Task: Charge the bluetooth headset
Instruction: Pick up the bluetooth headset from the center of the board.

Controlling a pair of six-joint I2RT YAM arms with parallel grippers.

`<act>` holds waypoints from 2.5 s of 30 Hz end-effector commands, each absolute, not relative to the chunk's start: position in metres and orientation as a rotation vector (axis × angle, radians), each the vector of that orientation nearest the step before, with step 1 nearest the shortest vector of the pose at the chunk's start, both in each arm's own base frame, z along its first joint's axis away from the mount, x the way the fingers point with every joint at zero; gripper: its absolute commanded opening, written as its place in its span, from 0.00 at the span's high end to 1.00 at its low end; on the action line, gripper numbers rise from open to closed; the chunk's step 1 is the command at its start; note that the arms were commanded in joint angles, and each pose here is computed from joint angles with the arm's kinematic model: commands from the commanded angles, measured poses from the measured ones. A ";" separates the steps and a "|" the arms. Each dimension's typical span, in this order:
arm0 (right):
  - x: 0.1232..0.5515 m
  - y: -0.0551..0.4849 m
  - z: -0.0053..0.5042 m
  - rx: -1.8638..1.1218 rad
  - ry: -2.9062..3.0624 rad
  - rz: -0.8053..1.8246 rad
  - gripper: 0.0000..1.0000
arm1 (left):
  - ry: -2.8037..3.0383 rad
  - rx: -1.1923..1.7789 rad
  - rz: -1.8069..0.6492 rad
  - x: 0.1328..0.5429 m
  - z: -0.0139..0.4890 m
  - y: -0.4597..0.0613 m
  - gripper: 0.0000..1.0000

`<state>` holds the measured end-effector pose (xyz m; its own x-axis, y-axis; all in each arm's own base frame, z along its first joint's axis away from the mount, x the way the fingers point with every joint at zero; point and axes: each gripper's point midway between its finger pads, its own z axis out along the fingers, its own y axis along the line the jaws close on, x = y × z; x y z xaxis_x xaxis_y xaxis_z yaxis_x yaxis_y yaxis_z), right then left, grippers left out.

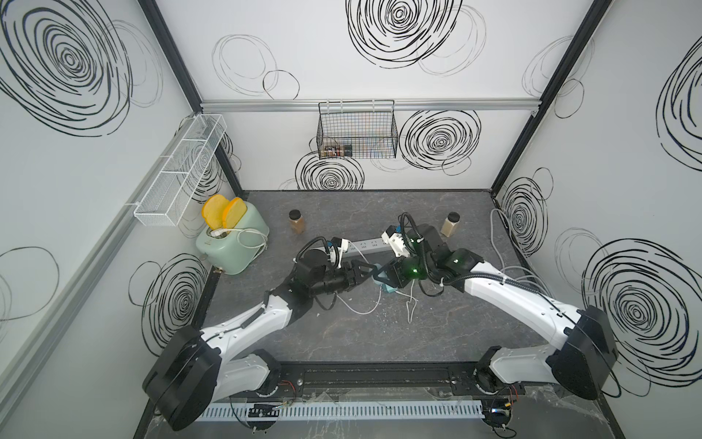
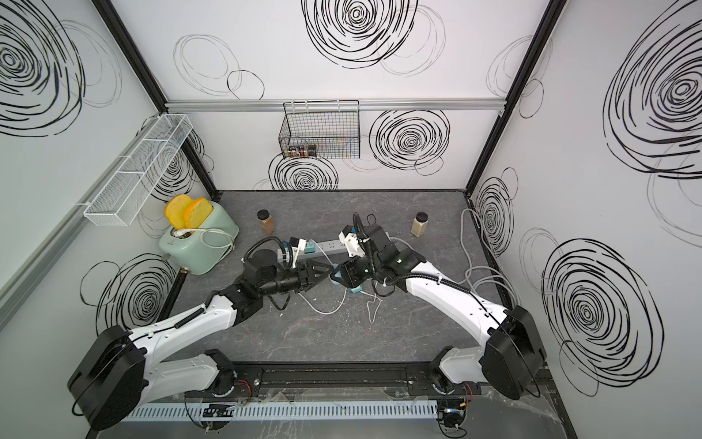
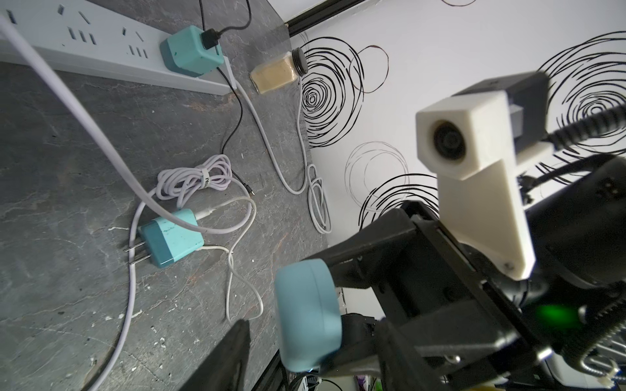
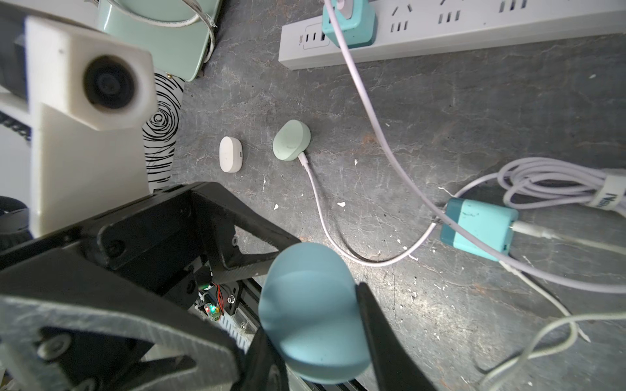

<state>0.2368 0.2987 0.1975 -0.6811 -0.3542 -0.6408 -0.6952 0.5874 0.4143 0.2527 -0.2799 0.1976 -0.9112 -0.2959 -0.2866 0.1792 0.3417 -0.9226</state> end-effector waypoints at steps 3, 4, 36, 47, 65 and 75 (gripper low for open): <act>0.237 0.308 0.217 -0.890 2.215 0.887 0.62 | 2.200 -0.057 -1.630 0.253 0.206 -0.287 0.41; 0.237 0.309 0.217 -0.895 2.209 0.883 0.62 | 2.208 -0.052 -1.630 0.252 0.205 -0.288 0.42; 0.255 0.274 0.235 -0.749 2.163 1.138 0.25 | 1.878 -0.046 -1.575 0.298 0.234 -0.246 0.90; 0.239 0.268 0.260 -0.830 1.971 1.489 0.40 | 1.627 0.119 -1.594 0.282 0.271 -0.240 0.88; 0.229 0.288 0.267 -0.842 1.946 1.594 0.41 | 1.587 0.262 -1.748 0.258 0.290 -0.268 0.86; 0.221 0.295 0.265 -0.866 1.942 1.621 0.46 | 1.590 0.318 -1.788 0.247 0.294 -0.279 0.86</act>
<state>0.2253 0.2908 0.2641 -0.7015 -0.1638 -0.6936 -0.7124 0.1350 0.6887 0.2548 -0.2762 0.2644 -0.7571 -0.3341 -0.5614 0.5703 0.0811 -0.8174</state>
